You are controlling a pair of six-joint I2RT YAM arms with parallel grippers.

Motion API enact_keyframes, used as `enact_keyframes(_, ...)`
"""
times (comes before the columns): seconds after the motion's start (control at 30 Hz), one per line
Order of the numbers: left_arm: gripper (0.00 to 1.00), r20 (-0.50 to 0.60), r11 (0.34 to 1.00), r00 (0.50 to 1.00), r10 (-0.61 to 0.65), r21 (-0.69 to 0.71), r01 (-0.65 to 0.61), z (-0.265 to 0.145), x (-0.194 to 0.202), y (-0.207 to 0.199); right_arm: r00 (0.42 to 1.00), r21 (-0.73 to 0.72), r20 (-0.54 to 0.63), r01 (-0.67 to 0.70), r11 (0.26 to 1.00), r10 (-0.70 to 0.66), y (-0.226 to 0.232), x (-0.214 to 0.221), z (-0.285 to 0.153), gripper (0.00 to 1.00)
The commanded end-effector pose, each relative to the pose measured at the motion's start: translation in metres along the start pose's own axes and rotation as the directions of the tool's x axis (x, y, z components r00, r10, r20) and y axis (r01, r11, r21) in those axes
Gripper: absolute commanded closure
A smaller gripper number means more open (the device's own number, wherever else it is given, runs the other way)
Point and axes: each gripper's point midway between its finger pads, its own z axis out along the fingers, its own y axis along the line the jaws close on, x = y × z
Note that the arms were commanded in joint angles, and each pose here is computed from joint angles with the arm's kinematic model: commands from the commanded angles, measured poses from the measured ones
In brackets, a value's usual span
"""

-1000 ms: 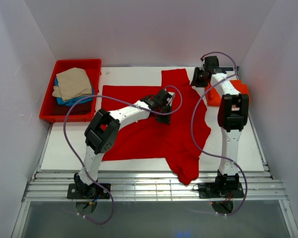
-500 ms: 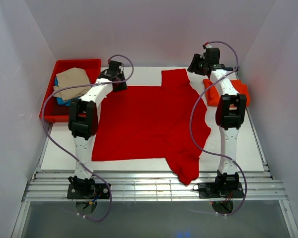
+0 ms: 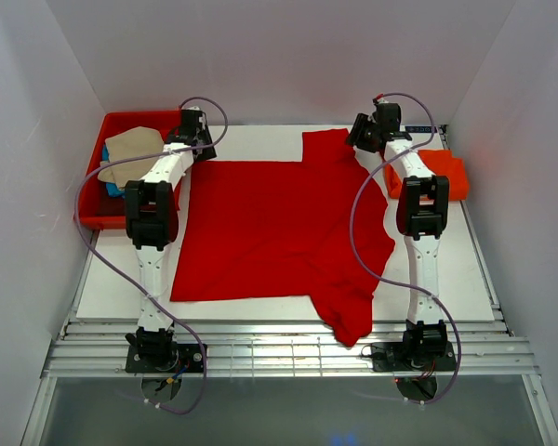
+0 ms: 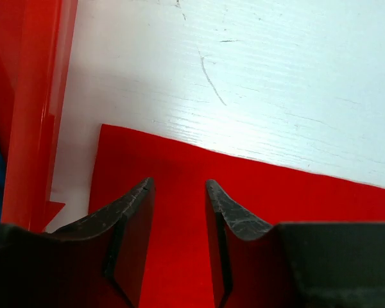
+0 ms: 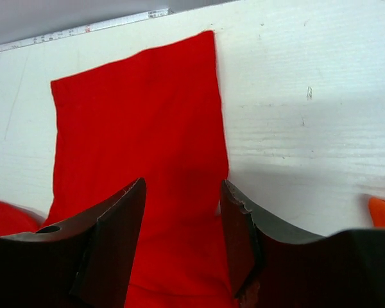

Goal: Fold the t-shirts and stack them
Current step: Flatten the tshirt out

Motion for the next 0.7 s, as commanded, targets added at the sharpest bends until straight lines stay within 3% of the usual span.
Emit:
enact_keyframes(0.0,0.52,0.060,1.000,0.998,0.013,-0.024,-0.011,0.000,-0.020,0.007,0.998,-0.052,0.055,-0.011,0.999,0.014,0.014,-0.015,0.006,0.44)
enact_keyframes(0.37,0.52,0.058,0.985,0.998,0.020,-0.170,-0.010,-0.002,-0.015,0.045,0.999,-0.070,-0.029,-0.044,0.997,0.042,0.015,0.019,0.021,0.43)
enact_keyframes(0.67,0.52,0.005,0.984,1.000,0.002,-0.176,-0.001,0.022,0.003,0.064,0.997,-0.090,-0.046,-0.058,0.994,0.054,0.021,0.024,0.022,0.42)
